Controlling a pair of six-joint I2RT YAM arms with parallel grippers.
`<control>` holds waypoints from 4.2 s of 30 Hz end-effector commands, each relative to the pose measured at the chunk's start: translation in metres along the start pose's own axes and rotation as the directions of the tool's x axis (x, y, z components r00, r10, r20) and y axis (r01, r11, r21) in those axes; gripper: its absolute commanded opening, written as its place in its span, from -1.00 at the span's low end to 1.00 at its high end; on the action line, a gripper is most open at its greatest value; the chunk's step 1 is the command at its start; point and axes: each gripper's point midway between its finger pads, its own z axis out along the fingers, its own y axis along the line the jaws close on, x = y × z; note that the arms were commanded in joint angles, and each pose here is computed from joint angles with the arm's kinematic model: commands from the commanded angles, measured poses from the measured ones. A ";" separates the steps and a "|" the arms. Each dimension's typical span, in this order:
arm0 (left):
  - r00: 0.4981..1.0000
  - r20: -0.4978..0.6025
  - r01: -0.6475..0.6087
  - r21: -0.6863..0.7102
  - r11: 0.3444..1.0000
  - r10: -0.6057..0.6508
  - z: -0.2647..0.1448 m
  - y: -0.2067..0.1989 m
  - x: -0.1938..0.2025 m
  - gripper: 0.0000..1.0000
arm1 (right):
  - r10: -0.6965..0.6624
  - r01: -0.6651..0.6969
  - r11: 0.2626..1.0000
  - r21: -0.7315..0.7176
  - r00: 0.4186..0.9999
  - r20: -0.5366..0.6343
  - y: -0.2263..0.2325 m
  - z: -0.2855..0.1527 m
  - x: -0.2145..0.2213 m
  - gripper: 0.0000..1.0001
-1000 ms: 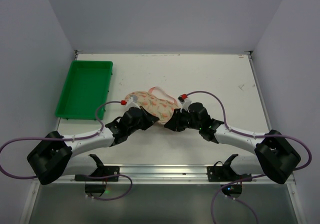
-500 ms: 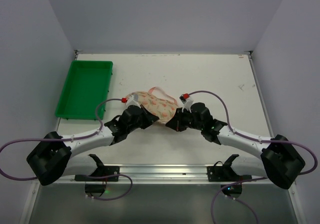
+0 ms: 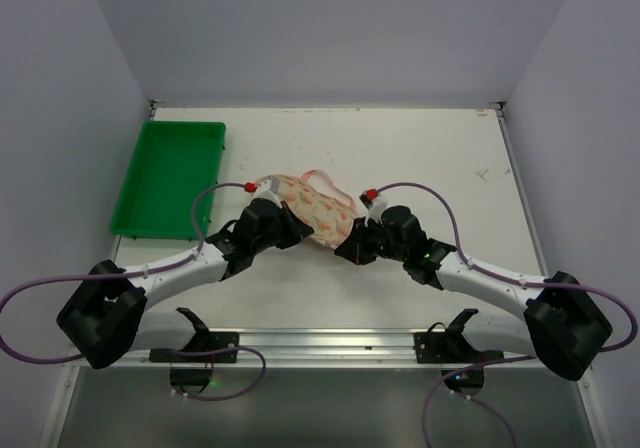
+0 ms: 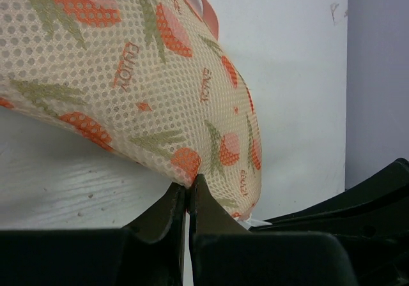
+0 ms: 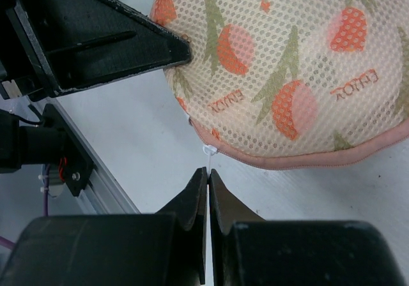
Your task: Unzip the laundry bag and remove the bra
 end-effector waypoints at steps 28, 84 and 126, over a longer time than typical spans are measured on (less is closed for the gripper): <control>0.986 -0.074 0.153 0.041 0.987 -0.150 -0.007 0.026 0.012 0.47 | 0.025 -0.032 0.986 -0.161 0.999 -0.047 0.048 0.070 -0.016 -1.00; 0.993 -0.053 0.111 0.014 0.994 -0.110 -0.014 0.050 0.001 0.47 | -0.028 0.021 0.990 -0.141 0.998 -0.054 0.059 0.070 -0.005 -1.00; 0.892 -0.022 -0.447 -0.187 0.875 0.451 0.021 0.051 -0.076 -1.00 | -0.081 0.072 0.993 -0.097 0.992 -0.099 0.049 0.035 0.010 -1.00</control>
